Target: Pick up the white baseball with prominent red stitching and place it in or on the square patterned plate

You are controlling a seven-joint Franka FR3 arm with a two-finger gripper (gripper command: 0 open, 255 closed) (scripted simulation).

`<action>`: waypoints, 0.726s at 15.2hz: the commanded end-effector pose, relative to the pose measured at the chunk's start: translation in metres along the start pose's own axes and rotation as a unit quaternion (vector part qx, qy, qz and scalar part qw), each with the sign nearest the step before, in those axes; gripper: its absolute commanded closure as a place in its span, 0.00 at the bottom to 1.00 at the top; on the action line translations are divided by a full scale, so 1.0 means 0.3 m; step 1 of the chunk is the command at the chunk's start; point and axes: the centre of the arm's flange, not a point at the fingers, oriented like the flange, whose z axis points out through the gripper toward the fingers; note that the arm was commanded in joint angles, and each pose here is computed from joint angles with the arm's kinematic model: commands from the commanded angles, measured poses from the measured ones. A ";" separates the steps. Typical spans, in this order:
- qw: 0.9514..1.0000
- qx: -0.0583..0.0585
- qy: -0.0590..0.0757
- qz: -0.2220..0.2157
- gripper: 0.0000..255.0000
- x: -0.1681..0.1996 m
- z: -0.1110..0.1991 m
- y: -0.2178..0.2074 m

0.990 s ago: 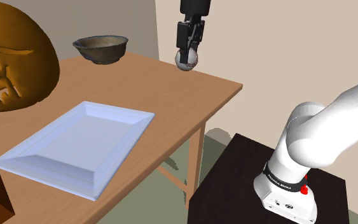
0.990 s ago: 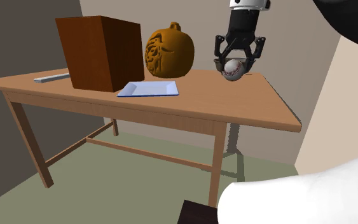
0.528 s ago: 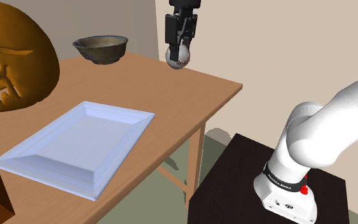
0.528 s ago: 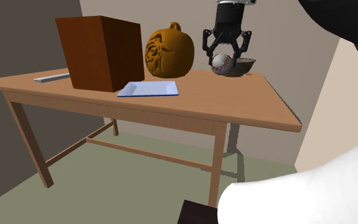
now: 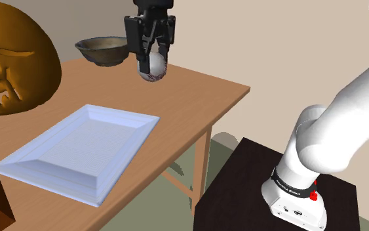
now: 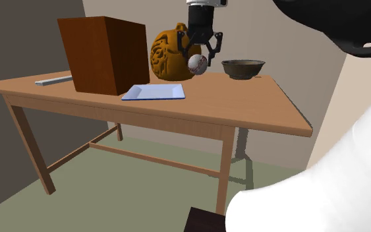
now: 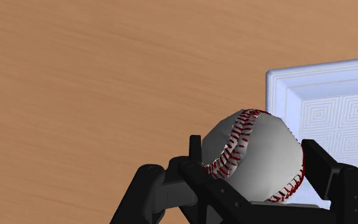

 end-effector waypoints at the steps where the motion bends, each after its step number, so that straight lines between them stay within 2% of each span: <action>1: 1.000 0.000 0.000 0.001 1.00 0.024 0.001 -0.076; 11: 1.000 0.000 0.000 0.001 1.00 0.153 0.019 -0.496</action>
